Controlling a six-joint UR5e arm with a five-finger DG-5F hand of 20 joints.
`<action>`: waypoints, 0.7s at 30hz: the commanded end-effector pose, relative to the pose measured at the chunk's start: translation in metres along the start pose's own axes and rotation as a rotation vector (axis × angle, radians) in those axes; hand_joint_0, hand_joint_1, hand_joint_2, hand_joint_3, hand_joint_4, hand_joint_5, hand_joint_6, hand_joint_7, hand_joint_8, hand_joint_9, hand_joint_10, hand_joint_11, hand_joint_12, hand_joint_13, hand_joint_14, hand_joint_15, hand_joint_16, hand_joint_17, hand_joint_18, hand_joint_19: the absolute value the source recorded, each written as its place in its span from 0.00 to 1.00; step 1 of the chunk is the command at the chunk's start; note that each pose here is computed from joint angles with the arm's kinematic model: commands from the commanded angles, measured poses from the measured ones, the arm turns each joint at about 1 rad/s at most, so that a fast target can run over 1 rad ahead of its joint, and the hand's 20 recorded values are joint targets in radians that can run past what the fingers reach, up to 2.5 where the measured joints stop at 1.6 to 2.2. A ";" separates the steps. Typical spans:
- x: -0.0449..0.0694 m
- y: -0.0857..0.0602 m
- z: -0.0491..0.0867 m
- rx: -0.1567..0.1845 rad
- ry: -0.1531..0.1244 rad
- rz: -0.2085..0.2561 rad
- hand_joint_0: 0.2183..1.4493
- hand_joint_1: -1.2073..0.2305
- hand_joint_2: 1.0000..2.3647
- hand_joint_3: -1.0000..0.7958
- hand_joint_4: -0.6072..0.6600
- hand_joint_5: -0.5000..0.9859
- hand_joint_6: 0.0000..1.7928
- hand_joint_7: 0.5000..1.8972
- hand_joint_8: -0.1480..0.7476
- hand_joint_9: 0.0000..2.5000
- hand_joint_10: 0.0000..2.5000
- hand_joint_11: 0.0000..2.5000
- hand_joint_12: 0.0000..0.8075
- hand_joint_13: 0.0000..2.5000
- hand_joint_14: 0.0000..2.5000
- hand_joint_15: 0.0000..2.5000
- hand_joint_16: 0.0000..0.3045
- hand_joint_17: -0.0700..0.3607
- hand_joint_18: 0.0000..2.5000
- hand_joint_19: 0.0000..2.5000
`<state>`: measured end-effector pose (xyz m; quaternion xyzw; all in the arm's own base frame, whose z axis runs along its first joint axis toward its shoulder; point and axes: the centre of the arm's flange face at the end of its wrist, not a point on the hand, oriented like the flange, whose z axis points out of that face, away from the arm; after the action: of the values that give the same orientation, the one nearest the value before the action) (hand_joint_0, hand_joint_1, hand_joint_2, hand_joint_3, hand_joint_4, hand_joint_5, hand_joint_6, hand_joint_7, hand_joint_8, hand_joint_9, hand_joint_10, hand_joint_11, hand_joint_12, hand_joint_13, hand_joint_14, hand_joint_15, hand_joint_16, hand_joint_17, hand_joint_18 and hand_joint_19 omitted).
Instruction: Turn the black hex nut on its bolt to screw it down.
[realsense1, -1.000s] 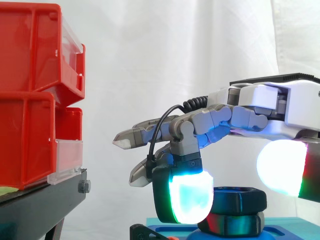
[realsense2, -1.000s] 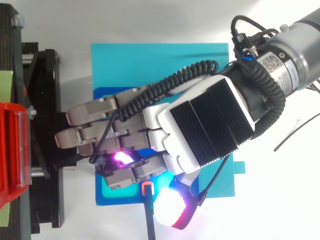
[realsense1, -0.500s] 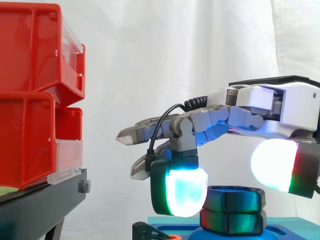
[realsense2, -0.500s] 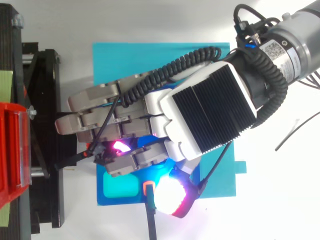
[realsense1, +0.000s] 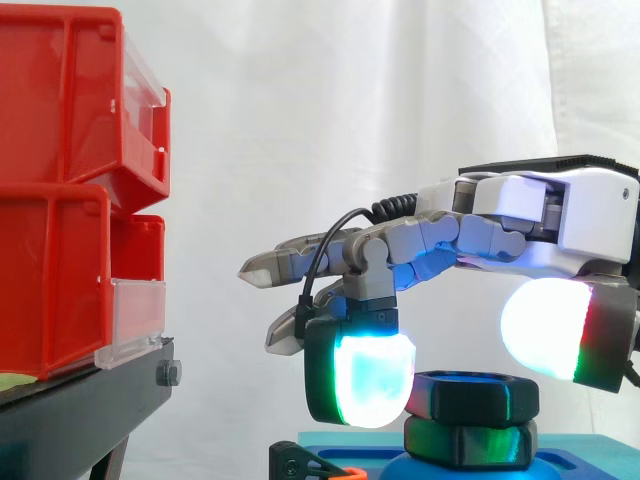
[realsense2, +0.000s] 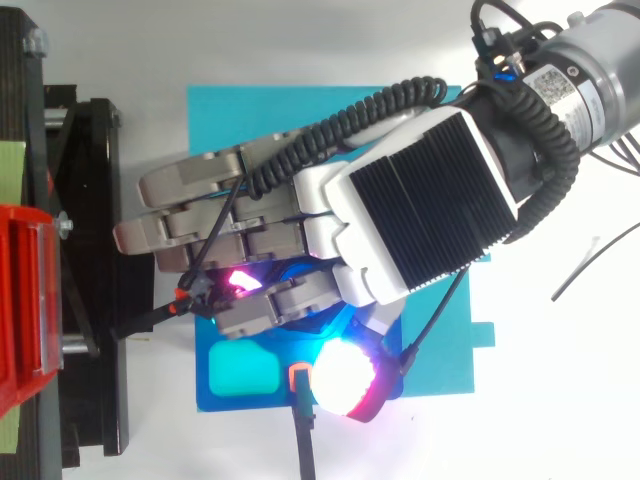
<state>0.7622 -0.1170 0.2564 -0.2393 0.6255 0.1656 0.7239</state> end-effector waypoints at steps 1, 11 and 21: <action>0.000 -0.002 -0.002 -0.003 -0.001 -0.001 0.24 0.72 0.00 0.28 0.66 0.29 0.31 0.67 0.51 0.26 0.00 0.08 0.41 0.13 0.00 0.01 0.14 0.38 0.05 0.09; -0.001 -0.011 -0.011 -0.007 -0.014 -0.013 0.24 0.72 0.00 0.28 0.66 0.29 0.31 0.67 0.51 0.26 0.00 0.08 0.41 0.13 0.00 0.01 0.14 0.38 0.05 0.09; -0.002 -0.017 -0.015 -0.006 -0.025 -0.022 0.24 0.72 0.00 0.28 0.66 0.29 0.31 0.67 0.51 0.26 0.00 0.08 0.40 0.13 0.00 0.02 0.14 0.38 0.05 0.09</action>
<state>0.7590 -0.1374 0.2590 -0.2469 0.6135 0.1634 0.7321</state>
